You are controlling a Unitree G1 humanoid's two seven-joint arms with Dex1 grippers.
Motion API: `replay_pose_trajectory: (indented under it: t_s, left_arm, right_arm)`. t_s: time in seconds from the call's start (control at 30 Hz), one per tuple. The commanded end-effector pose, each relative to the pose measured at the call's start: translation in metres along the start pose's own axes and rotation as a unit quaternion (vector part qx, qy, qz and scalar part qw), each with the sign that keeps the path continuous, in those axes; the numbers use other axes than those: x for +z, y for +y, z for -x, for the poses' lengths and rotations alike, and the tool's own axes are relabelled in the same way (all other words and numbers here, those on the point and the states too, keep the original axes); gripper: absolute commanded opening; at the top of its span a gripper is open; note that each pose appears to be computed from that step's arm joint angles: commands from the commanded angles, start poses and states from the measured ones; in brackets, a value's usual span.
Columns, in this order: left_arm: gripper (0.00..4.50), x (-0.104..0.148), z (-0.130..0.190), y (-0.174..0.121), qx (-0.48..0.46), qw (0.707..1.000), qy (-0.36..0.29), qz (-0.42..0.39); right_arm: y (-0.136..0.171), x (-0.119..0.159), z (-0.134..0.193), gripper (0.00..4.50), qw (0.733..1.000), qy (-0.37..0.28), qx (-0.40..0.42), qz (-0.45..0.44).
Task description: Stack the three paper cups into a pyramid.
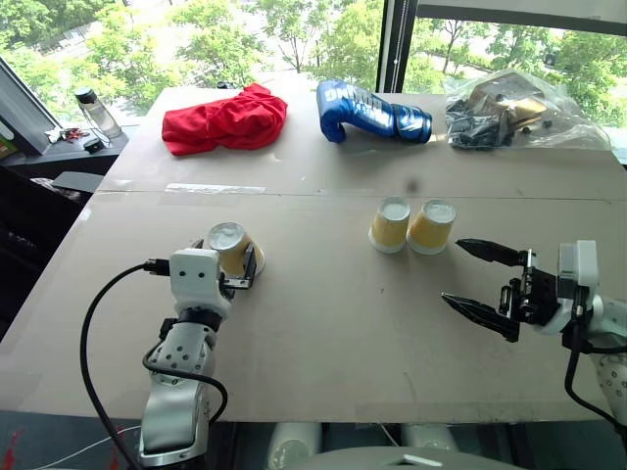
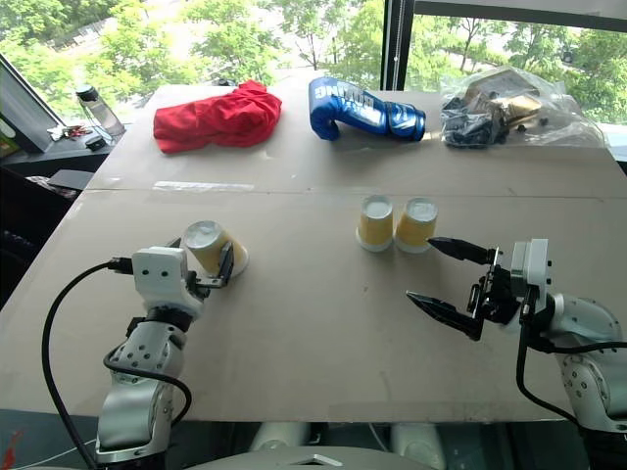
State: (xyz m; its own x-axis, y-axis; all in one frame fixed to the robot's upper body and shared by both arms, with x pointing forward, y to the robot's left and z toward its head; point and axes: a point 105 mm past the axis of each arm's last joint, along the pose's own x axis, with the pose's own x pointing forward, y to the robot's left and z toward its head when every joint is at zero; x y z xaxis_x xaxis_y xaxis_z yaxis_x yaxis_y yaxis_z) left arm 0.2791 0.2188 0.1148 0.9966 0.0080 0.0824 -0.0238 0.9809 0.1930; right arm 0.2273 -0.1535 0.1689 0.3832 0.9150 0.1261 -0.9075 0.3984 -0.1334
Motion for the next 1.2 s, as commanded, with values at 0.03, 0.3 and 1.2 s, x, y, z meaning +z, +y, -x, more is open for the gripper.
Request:
replay_pose_trajectory:
  t_s: [0.03, 0.3, 1.2]
  left_arm:
    - [4.36, 0.011, -0.007, 0.001, -0.007, 0.999, -0.031, -0.006]
    - [3.85, 0.015, -0.015, 0.002, -0.015, 0.998, -0.053, -0.006]
    - [2.45, 0.186, -0.102, -0.12, -0.396, 0.897, -0.193, 0.025]
  right_arm:
    - [0.005, 0.011, -0.004, 4.5, 1.0, -0.009, 0.005, 0.018]
    - [0.004, 0.013, -0.005, 4.5, 1.0, -0.009, 0.001, 0.02]
    - [-0.03, 0.025, 0.022, 4.5, 0.987, -0.048, -0.144, 0.046]
